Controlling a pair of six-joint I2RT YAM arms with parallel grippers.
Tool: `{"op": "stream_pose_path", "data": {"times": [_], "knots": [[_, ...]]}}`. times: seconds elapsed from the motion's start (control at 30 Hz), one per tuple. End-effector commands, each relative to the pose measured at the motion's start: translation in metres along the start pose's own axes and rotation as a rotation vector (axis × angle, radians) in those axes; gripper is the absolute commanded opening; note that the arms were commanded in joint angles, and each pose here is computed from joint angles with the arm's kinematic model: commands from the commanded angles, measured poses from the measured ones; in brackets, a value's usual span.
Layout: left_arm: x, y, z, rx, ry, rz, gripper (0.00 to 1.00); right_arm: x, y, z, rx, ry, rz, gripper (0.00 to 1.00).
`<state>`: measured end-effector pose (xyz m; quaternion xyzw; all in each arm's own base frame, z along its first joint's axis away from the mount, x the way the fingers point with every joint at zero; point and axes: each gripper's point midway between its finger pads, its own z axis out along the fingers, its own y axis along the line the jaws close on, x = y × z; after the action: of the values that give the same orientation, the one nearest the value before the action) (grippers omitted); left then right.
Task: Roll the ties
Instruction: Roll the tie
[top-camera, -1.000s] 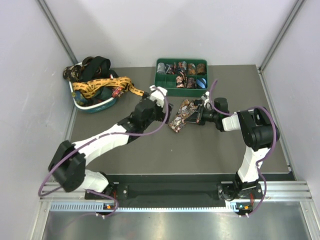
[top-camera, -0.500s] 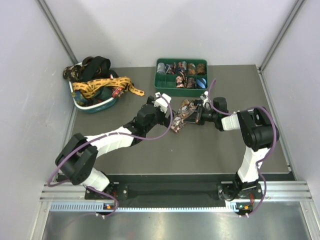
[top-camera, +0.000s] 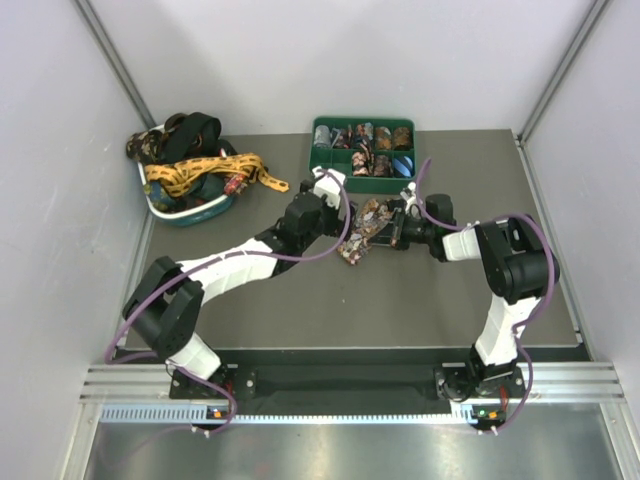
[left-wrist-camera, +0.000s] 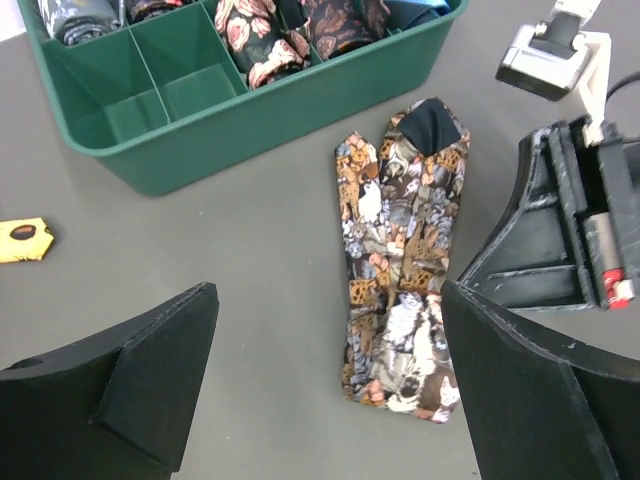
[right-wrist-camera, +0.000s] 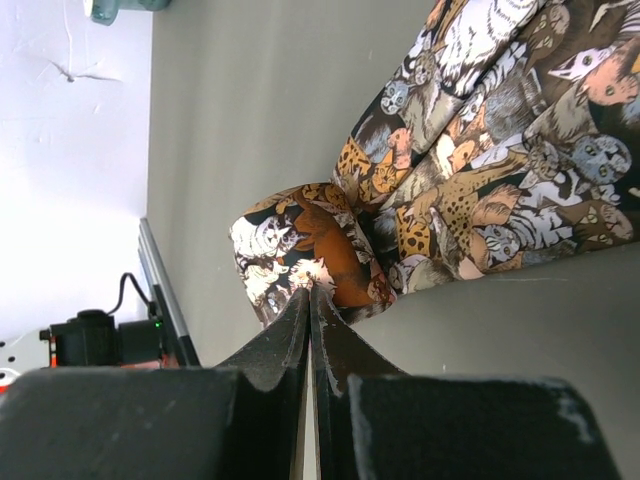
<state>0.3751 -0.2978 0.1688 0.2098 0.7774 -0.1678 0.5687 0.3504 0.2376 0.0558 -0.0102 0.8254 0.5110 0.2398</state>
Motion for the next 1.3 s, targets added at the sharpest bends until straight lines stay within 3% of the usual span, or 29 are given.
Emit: {"op": "stream_pose_path", "data": {"times": [0.0,0.17,0.3,0.43,0.6,0.77,1.07,1.2,1.27], "knots": [[-0.015,-0.003,0.003,-0.02,0.05,-0.05,0.96,-0.016,0.019,0.002,-0.02,-0.031,-0.1,0.0],[-0.04,-0.007,0.002,-0.018,0.064,-0.081,0.94,-0.015,0.021,0.005,-0.026,-0.028,-0.104,0.0],[-0.05,-0.018,0.006,0.049,0.112,-0.017,0.94,-0.015,0.022,0.006,-0.027,-0.026,-0.108,0.0],[-0.031,-0.029,0.019,0.123,0.198,0.053,0.94,-0.015,0.019,0.006,-0.019,-0.025,-0.105,0.0],[-0.002,-0.053,0.028,0.247,0.272,0.03,0.95,-0.016,0.018,0.005,-0.003,-0.027,-0.115,0.0],[0.018,-0.053,0.029,0.239,0.302,0.12,0.96,-0.017,0.018,0.006,-0.005,-0.027,-0.116,0.0],[0.052,-0.064,0.033,0.271,0.377,0.24,0.91,-0.015,0.016,0.008,-0.002,-0.021,-0.1,0.0],[0.059,-0.061,0.035,0.258,0.438,0.252,0.92,-0.017,0.017,0.007,-0.005,-0.025,-0.101,0.0],[0.06,-0.065,0.035,0.269,0.465,0.223,0.99,-0.016,0.017,0.007,-0.006,-0.023,-0.098,0.0]]}}
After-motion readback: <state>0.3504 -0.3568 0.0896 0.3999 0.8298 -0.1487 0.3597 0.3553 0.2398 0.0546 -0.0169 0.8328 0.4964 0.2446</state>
